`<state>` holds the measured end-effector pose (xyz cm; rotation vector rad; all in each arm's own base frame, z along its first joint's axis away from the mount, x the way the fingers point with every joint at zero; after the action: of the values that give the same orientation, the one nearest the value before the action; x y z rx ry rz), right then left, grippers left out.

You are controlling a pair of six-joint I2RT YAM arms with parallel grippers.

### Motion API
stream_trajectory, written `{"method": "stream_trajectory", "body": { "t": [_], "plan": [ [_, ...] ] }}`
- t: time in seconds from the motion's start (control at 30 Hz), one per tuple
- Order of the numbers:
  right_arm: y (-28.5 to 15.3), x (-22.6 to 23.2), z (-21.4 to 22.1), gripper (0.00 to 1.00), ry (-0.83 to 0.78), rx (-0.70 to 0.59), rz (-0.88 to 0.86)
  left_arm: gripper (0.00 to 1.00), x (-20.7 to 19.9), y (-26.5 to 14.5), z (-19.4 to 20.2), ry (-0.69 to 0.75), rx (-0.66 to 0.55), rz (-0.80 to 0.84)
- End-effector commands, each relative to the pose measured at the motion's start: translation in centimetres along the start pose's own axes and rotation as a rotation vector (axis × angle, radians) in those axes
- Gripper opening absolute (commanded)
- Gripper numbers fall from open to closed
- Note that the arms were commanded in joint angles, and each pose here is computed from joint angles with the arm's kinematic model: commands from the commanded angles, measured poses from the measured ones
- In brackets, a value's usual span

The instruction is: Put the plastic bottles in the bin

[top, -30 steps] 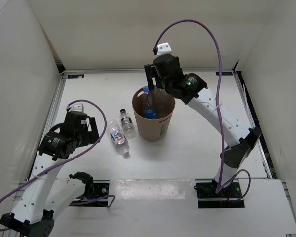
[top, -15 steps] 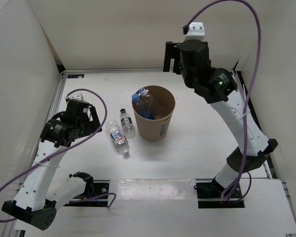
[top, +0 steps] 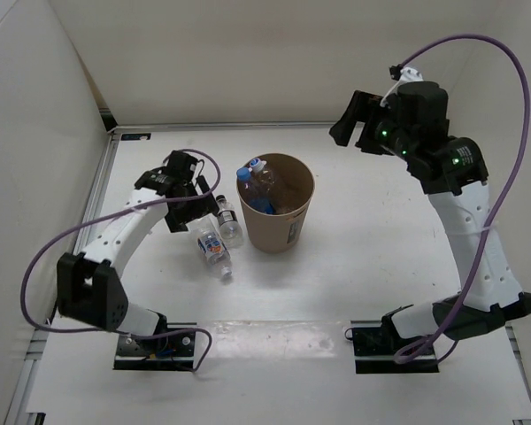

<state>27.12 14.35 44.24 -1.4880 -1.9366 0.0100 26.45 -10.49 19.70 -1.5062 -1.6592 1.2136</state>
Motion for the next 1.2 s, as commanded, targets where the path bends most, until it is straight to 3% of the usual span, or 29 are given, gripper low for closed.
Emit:
{"method": "stream_trajectory", "body": {
  "t": [0.0,0.23,0.5,0.7,0.9,1.1,1.17],
  "plan": [
    [-1.7,-0.3,-0.9,0.90,0.041,0.035,-0.097,1.00,-0.8,1.3,-0.8,-0.130,0.030,0.032],
    [-2.6,-2.8,-1.6,0.90,0.087,0.014,-0.060,1.00,-1.4,3.9,-1.4,-0.171,0.120,-0.021],
    [-2.4,-3.9,-2.1,0.90,0.108,0.000,-0.036,1.00,-0.6,6.5,0.9,-0.258,0.272,-0.096],
    [-2.3,-4.2,-2.0,0.90,0.109,0.001,-0.028,1.00,0.4,8.1,2.0,-0.337,0.317,-0.067],
    [-2.3,-4.2,-1.9,0.90,0.114,0.003,-0.027,0.86,0.1,9.2,2.5,-0.337,0.344,-0.015],
    [-2.3,-4.5,-2.1,0.90,0.099,-0.006,-0.015,0.86,-0.6,10.0,3.3,-0.357,0.368,0.070],
    [-2.6,-4.9,-2.6,0.90,0.101,-0.029,0.003,0.82,-0.5,10.0,3.4,-0.361,0.369,0.065]
  ]
}}
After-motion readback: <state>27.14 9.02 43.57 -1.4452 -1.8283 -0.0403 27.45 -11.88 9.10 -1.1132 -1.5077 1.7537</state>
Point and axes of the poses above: each gripper's point midway between its finger pads, its own y axis out along the fingers, its own x axis along the line the jaws close on, z = x × y, the point moved 6 cm from there along -y, back along the fingers, and after that the axes turned 10 degrees about y, right-handed, at the moved point
